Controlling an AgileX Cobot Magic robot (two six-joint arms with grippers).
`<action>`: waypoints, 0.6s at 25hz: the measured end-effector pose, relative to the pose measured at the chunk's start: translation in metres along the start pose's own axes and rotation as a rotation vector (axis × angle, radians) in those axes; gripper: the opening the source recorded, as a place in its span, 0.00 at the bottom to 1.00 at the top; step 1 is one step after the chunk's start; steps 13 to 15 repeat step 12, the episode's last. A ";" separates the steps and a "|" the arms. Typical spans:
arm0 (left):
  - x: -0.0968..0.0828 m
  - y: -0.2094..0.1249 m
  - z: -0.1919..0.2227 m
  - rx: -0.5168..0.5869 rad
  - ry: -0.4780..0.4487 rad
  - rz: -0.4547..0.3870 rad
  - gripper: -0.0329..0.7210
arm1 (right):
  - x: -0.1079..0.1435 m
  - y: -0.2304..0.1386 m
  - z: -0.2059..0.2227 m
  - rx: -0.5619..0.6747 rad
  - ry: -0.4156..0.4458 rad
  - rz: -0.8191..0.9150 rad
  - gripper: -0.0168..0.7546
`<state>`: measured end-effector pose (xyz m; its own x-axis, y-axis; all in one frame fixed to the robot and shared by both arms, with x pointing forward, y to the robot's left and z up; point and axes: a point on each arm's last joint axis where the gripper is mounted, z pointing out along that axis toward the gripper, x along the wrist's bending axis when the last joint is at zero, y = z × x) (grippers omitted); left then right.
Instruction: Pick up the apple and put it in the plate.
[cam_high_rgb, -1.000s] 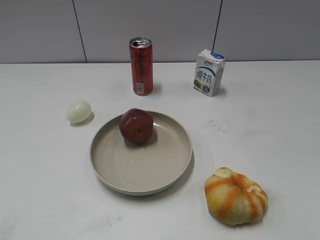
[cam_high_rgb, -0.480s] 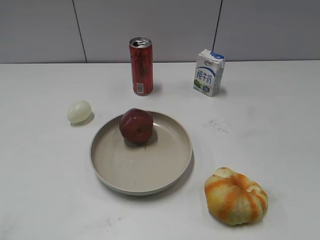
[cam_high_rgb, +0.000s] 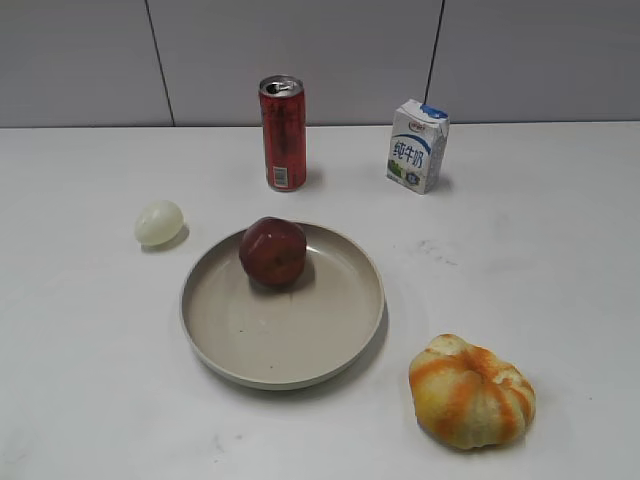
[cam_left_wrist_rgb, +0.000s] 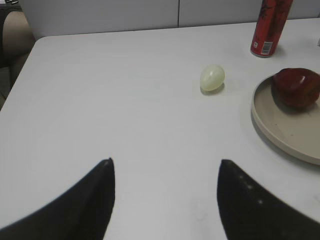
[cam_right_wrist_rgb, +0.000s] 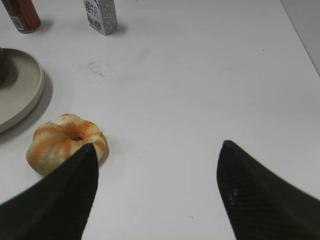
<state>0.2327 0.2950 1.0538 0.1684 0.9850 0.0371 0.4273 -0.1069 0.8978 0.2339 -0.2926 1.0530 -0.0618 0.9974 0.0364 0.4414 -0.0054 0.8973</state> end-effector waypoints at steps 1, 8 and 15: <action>0.000 0.000 0.000 0.000 0.000 0.000 0.69 | 0.000 0.000 0.000 0.000 0.000 0.000 0.79; 0.000 0.000 0.000 0.000 0.000 0.000 0.69 | 0.000 -0.001 0.001 0.002 0.000 0.000 0.79; 0.000 0.000 0.000 0.000 0.000 0.000 0.69 | 0.000 -0.001 0.001 0.002 0.000 0.000 0.79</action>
